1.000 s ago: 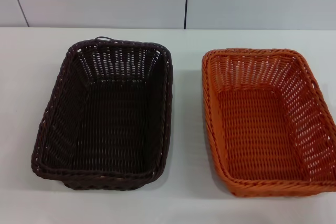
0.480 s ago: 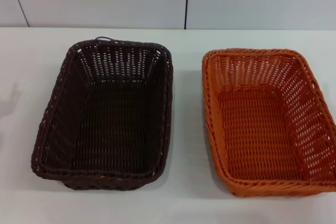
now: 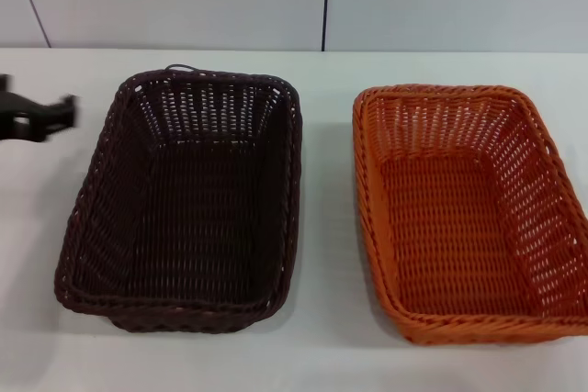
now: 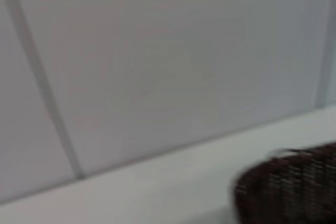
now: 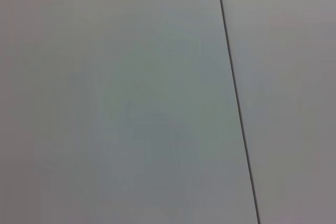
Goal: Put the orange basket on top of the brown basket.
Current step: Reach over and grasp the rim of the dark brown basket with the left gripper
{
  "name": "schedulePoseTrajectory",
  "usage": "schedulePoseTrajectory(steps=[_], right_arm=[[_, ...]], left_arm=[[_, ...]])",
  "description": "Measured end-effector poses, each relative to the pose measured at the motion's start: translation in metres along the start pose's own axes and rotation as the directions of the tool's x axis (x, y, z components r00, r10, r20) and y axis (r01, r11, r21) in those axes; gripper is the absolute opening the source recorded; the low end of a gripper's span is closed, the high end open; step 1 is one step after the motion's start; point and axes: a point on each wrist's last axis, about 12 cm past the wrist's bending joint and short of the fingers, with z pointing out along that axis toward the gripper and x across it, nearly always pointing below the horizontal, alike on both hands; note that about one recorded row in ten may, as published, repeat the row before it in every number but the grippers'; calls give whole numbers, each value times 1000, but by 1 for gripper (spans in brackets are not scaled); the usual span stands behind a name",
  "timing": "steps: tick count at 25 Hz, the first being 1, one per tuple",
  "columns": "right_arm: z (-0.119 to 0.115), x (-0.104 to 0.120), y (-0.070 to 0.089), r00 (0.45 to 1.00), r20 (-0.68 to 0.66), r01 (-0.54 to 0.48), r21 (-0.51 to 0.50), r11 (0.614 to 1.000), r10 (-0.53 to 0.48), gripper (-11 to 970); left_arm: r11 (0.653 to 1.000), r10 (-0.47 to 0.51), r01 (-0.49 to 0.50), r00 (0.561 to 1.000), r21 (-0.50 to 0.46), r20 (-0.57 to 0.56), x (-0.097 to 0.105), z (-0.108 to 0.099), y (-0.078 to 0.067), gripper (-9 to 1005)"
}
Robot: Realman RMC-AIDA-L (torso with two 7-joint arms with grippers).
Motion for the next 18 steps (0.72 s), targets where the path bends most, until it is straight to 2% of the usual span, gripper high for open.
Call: schedulePoseTrajectory(steps=[1, 2, 3, 10, 13, 17, 18], right_arm=[[0, 0, 0, 1000, -1, 1, -1, 1000, -1, 814], [0, 1, -1, 1000, -3, 3, 0, 1000, -3, 814], [0, 1, -1, 1000, -5, 7, 0, 1000, -7, 814], [-1, 3, -4, 1000, -13, 16, 6, 1000, -16, 813], [-1, 3, -4, 1000, -12, 17, 4, 1000, -17, 813], [1, 2, -4, 1000, -9, 18, 2, 1000, -18, 812], [2, 2, -4, 1000, -7, 19, -1, 1000, -19, 812]], left_arm=[[1000, 0, 0, 1000, 0, 0, 0, 0, 0, 786], [999, 18, -17, 999, 41, -29, -6, 3, -9, 786], [993, 25, -14, 995, 113, -99, -12, 12, -23, 786], [991, -5, 25, 990, 134, -144, -11, 17, -29, 786], [990, -28, 54, 981, 130, -194, -2, 23, -28, 786], [990, -31, 59, 978, 130, -205, 0, 25, -28, 785], [989, -38, 72, 969, 132, -243, 8, 32, -28, 785]])
